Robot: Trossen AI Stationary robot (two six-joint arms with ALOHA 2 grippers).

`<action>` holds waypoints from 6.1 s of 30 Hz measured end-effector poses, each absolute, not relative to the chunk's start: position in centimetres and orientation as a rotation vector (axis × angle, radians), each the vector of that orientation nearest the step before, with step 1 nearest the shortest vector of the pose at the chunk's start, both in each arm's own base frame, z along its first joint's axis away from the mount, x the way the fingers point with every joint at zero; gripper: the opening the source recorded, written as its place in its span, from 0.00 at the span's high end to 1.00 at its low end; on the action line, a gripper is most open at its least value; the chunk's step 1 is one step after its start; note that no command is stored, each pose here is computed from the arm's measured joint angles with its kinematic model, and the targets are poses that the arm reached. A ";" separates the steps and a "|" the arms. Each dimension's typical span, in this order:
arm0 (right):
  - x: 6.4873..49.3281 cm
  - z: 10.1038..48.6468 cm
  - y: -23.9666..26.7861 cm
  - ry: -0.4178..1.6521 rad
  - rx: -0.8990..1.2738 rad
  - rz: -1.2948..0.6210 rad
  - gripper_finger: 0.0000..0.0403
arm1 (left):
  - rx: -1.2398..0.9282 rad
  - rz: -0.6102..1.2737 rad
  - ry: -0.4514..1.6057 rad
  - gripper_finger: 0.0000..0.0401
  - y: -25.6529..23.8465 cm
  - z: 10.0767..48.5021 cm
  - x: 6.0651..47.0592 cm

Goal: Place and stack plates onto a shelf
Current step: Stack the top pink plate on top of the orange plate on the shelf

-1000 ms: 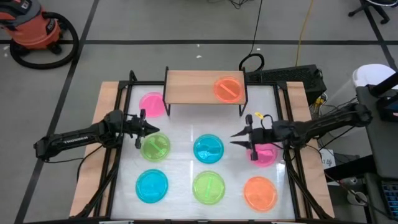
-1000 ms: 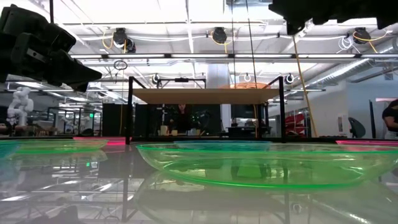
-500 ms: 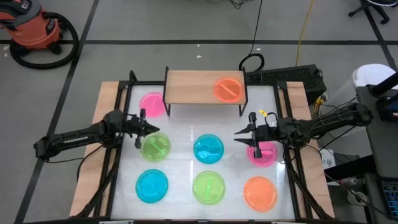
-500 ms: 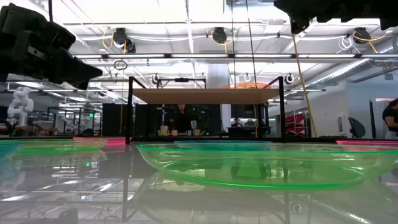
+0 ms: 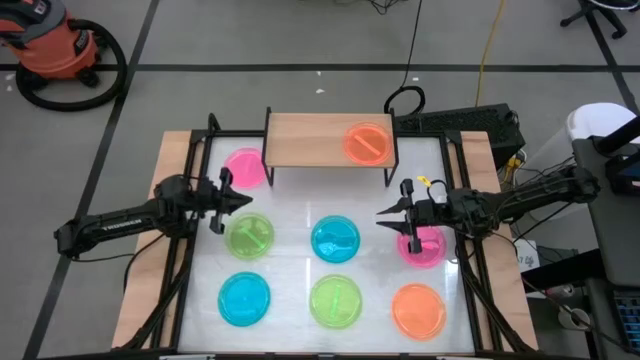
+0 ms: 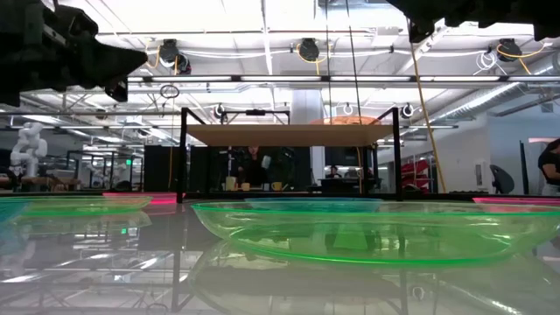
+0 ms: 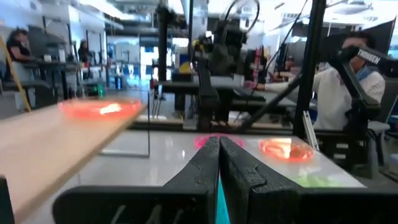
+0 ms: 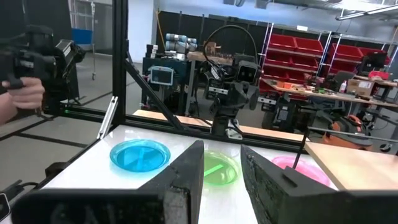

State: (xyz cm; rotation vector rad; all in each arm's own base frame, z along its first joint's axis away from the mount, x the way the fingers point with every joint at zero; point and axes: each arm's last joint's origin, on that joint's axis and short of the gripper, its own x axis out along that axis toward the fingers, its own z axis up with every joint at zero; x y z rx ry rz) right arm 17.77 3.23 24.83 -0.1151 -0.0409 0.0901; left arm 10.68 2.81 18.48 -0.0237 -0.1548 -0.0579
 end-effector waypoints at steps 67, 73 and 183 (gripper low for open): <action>17.8 24.4 3.2 0.010 -0.074 0.093 0.78 | 0.063 0.746 1.274 0.67 8.3 11.8 18.3; 17.8 24.3 3.2 0.016 -0.068 0.093 0.78 | 0.033 0.750 1.257 0.90 8.3 11.8 18.4; 17.6 26.4 2.9 -0.196 -0.087 -0.019 0.78 | 0.747 0.329 0.615 0.49 9.0 27.3 43.0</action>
